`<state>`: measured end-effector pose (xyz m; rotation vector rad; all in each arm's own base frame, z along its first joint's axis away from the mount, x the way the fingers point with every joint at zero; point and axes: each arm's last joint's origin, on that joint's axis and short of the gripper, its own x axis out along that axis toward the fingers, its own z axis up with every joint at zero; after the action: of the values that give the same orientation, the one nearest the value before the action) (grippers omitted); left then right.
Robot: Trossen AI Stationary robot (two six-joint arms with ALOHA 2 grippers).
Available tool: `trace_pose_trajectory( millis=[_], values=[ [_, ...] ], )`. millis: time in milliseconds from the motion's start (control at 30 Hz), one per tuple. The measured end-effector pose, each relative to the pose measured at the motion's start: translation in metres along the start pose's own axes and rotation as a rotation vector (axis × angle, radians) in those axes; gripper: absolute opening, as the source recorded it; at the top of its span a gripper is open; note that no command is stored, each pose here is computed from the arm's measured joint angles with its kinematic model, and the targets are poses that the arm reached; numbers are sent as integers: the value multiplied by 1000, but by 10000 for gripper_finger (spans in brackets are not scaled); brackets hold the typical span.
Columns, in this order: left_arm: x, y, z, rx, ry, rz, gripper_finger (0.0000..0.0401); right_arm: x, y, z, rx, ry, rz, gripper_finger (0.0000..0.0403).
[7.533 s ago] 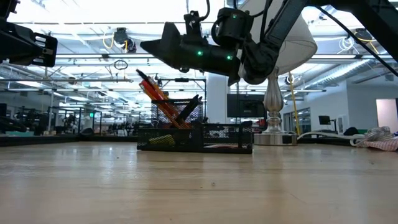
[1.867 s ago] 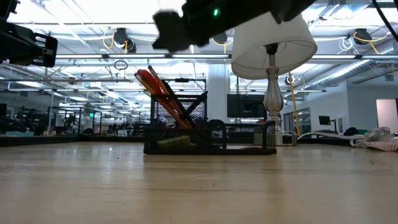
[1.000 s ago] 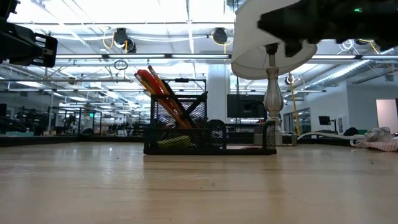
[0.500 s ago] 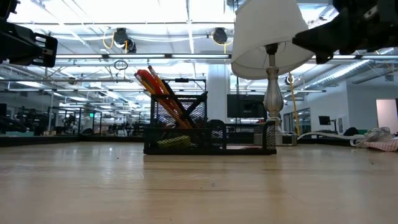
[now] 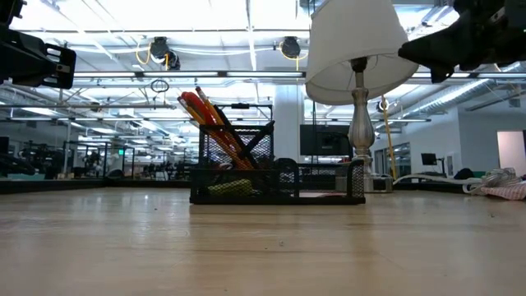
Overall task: Pick and place office supplies into organizer
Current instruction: Put the black pen into the black desk organizer
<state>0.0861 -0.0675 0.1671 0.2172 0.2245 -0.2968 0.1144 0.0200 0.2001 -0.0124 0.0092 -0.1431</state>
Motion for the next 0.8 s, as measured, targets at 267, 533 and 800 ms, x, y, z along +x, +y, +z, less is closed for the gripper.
trace_pose_trajectory(
  millis=[267, 533, 800],
  values=[
    [0, 0, 0, 0, 0, 0, 63, 1, 8, -13, 31, 132, 206, 54],
    [0, 0, 0, 0, 0, 0, 63, 2, 6, 4, 56, -34, 118, 55],
    [0, 0, 7, -112, -68, -15, 63, 2, 6, 5, 51, -50, 118, 55]
  ],
)
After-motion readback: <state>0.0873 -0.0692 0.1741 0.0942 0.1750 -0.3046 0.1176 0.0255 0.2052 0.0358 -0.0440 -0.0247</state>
